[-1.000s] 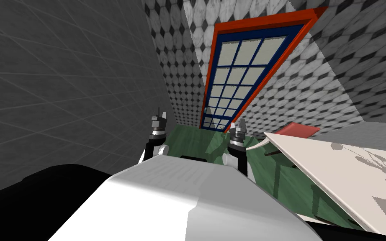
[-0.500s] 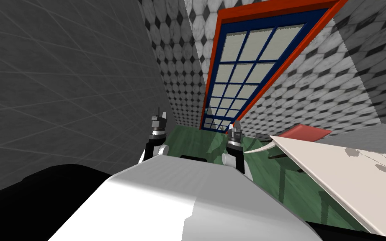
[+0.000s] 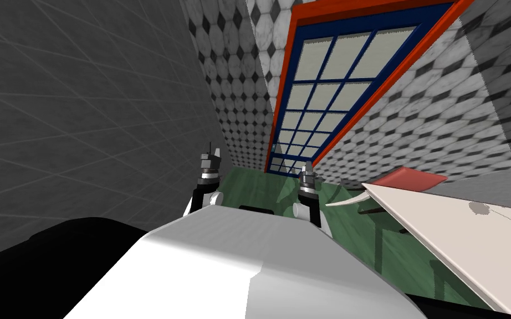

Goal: Pull the door open

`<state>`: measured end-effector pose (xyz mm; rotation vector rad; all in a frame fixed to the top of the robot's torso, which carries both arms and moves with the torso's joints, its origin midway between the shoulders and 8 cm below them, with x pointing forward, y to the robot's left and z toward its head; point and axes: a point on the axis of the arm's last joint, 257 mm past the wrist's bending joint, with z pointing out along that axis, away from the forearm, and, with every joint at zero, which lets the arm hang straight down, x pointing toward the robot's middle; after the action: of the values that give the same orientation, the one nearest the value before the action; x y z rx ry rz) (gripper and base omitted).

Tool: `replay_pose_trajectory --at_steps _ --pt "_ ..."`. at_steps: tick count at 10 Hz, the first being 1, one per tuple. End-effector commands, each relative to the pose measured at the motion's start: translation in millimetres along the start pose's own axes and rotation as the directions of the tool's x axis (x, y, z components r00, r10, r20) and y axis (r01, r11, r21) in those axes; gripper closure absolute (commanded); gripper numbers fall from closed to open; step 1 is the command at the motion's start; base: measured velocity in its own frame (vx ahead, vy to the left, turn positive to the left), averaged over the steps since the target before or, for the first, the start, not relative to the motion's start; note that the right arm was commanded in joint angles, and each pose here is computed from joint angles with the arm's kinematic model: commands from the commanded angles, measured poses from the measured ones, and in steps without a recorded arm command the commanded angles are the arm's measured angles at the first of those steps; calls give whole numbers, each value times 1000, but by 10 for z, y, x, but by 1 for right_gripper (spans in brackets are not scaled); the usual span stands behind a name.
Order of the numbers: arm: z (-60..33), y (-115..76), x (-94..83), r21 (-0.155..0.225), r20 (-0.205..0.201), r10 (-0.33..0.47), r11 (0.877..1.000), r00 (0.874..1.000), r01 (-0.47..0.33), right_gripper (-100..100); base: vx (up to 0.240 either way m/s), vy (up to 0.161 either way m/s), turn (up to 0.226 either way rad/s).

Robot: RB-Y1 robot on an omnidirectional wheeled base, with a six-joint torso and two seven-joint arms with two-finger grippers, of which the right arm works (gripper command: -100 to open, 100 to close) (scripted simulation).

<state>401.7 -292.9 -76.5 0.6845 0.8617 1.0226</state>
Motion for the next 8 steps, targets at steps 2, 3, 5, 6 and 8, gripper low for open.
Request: replay_pose_trajectory --at_steps 2,3,5,6,8 --pt "-20 -164 50 18 -14 -55 998 998 55 -100 103 20 0" --pt "-30 -223 68 25 -20 -76 997 997 76 -100 105 19 3" --pt "-52 -340 100 38 -32 -117 992 993 118 -100 114 22 2" --pt "-64 -403 117 44 -38 -139 989 990 141 -100 93 24 4" --pt "-91 -531 151 57 -53 -183 981 982 186 -100 89 19 2"
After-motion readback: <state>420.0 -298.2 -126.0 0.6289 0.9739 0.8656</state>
